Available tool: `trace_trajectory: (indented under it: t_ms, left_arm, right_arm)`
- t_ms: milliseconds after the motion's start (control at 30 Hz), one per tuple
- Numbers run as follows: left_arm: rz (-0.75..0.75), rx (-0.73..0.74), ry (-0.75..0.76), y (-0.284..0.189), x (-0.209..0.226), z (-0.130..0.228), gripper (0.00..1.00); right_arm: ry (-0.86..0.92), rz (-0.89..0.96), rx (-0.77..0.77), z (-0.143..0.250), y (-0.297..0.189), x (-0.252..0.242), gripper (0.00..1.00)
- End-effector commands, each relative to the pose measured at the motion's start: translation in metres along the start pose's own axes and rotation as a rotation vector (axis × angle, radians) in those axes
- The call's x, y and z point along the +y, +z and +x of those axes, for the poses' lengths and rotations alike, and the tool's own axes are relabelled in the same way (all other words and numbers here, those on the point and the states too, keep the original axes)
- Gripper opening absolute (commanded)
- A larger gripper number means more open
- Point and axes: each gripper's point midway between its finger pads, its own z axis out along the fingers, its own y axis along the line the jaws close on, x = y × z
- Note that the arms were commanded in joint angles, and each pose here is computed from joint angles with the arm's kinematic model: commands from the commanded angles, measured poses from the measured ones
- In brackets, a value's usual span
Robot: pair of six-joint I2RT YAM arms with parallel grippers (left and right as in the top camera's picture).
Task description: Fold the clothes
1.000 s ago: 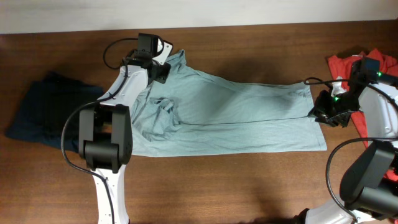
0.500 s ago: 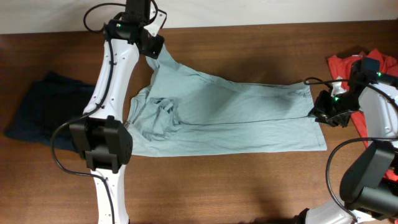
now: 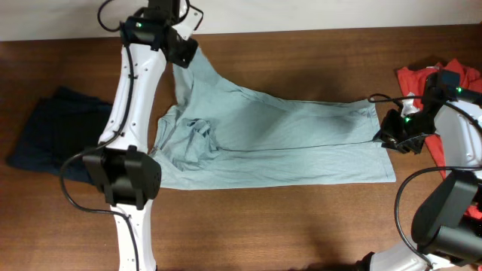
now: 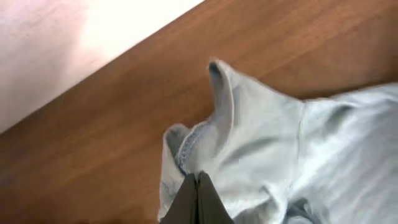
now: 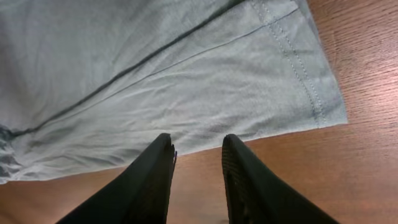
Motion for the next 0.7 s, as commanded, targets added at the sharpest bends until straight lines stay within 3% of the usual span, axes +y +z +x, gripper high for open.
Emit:
trace_trajectory:
  t_ms: [0, 433, 667]
  left_arm:
    - [0.049, -0.028, 0.061, -0.031, -0.020, -0.009, 0.00]
    - [0.193, 0.297, 0.131, -0.047, -0.069, 0.065, 0.00]
    - [0.267, 0.373, 0.135, -0.057, -0.081, 0.084, 0.00]
  right_arm:
    - [-0.008, -0.007, 0.011, 0.001, 0.003, 0.001, 0.30]
    - [-0.012, -0.009, -0.001, -0.002, 0.003, 0.001, 0.31]
    - [-0.054, -0.081, -0.052, -0.015, 0.002, 0.015, 0.31]
